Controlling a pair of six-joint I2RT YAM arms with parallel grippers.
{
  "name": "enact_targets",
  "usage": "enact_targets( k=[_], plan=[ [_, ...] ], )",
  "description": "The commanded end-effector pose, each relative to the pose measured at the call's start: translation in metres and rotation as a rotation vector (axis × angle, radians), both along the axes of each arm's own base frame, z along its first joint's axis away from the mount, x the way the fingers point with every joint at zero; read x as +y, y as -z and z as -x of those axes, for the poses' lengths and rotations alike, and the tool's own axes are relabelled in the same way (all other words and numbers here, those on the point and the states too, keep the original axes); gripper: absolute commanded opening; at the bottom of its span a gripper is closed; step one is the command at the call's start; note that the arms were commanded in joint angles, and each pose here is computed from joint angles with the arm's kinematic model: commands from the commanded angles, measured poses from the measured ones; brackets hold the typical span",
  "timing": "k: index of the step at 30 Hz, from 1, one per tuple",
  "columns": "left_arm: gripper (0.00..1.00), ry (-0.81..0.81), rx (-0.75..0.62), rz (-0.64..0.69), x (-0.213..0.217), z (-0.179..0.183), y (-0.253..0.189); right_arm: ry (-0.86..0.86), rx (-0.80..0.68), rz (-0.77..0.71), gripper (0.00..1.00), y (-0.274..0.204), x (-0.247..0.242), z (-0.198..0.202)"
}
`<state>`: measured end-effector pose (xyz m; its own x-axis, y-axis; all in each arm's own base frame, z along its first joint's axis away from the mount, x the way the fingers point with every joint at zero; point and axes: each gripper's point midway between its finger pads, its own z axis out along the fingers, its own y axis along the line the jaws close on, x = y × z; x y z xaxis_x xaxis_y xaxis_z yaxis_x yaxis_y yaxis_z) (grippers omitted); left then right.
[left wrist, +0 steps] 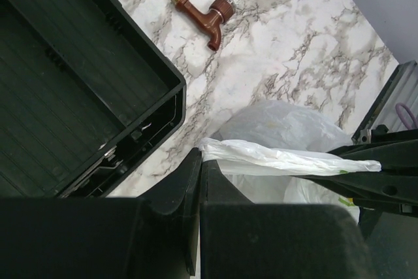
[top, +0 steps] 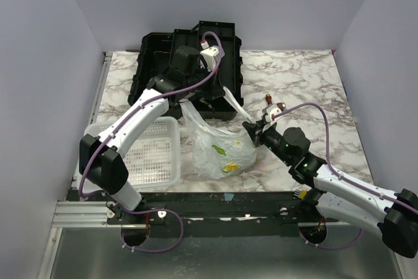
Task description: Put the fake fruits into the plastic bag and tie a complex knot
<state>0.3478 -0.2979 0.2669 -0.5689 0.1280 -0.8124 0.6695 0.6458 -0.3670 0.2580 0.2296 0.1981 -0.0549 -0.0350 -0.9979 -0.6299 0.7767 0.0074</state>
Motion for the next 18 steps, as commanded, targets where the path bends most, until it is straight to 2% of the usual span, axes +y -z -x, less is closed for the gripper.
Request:
enact_targets(
  k=[1, 3, 4, 5, 9, 13, 18],
  plan=[
    [0.0, -0.379, -0.294, -0.105, 0.091, -0.106, -0.044, 0.041, 0.079, 0.12, 0.01, 0.04, -0.018, 0.005],
    [0.0, -0.232, -0.321, -0.02, 0.068, -0.094, -0.061, 0.084, 0.08, 0.114, 0.01, 0.036, -0.021, -0.002],
    [0.1, -0.148, -0.338, 0.021, 0.057, -0.083, -0.074, 0.11, 0.095, 0.083, 0.01, 0.033, -0.021, -0.005],
    [0.25, -0.089, -0.349, 0.046, 0.052, -0.074, -0.083, 0.129, 0.096, 0.076, 0.01, 0.03, -0.022, -0.008],
    [0.98, 0.036, -0.324, 0.115, 0.059, -0.039, -0.131, 0.15, 0.099, 0.049, 0.01, 0.017, -0.022, -0.012],
    [0.98, 0.094, -0.225, 0.172, 0.094, -0.005, -0.144, 0.144, 0.093, 0.042, 0.01, 0.016, -0.021, -0.011],
    [0.98, 0.122, -0.11, 0.167, 0.121, 0.033, -0.118, 0.124, 0.085, 0.04, 0.01, 0.019, -0.018, -0.01]
  ],
)
